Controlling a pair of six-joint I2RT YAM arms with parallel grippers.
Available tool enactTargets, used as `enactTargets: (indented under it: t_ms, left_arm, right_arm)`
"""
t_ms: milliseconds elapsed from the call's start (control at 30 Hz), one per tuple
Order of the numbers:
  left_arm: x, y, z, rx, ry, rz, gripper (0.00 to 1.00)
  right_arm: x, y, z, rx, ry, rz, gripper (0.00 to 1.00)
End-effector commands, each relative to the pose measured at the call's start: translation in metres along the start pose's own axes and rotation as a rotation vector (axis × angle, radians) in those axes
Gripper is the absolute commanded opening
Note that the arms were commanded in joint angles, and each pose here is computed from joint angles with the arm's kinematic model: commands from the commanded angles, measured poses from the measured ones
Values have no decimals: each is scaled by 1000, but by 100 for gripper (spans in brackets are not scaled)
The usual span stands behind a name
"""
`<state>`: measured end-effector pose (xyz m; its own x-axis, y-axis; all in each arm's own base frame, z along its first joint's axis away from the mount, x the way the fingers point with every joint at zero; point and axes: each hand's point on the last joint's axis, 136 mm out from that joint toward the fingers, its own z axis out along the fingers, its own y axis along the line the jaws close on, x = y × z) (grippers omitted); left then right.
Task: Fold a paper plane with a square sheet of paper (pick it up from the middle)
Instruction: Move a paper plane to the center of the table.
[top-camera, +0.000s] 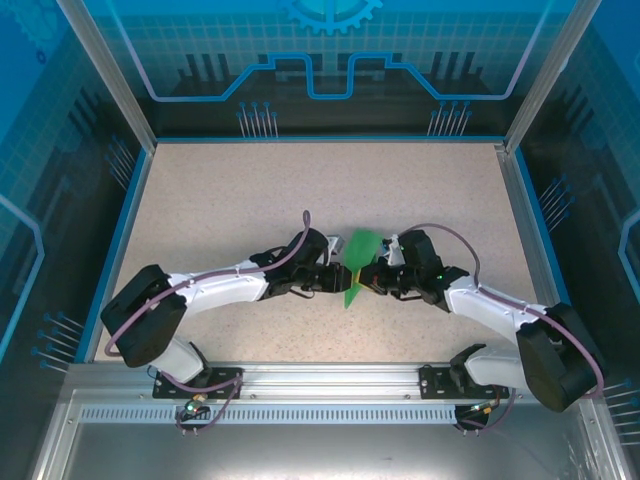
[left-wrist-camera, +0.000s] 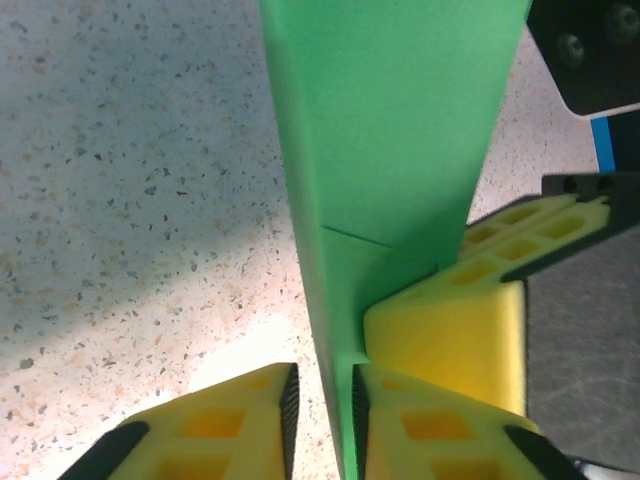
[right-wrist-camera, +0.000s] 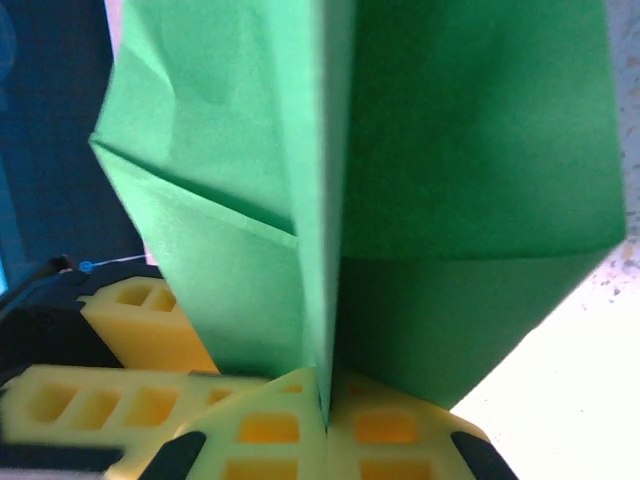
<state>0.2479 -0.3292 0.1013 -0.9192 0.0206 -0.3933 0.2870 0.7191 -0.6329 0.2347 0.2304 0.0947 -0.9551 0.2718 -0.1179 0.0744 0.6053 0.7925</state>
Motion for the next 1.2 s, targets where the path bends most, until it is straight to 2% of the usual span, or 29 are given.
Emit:
enactTargets:
  t_ms: [0, 167, 367, 633, 867, 1167]
  left_arm:
    - [-3, -1, -12, 13, -15, -2, 34]
    - [-4, 18, -28, -43, -36, -11, 42]
    - [-4, 44, -44, -99, -43, -35, 47]
    - [1, 66, -53, -122, -52, -73, 48]
    - [9, 78, -54, -133, -41, -93, 48]
    - [15, 86, -50, -139, -27, -100, 48]
  right_arm:
    - [0, -5, -1, 93, 11, -59, 3]
    - [-7, -15, -5, 313, 44, -224, 3]
    - [-15, -23, 15, 487, 152, -362, 4]
    - [-17, -32, 46, 625, 238, -467, 9]
    - [-17, -40, 59, 716, 257, -521, 13]
    - [-8, -48, 74, 759, 287, -563, 18]
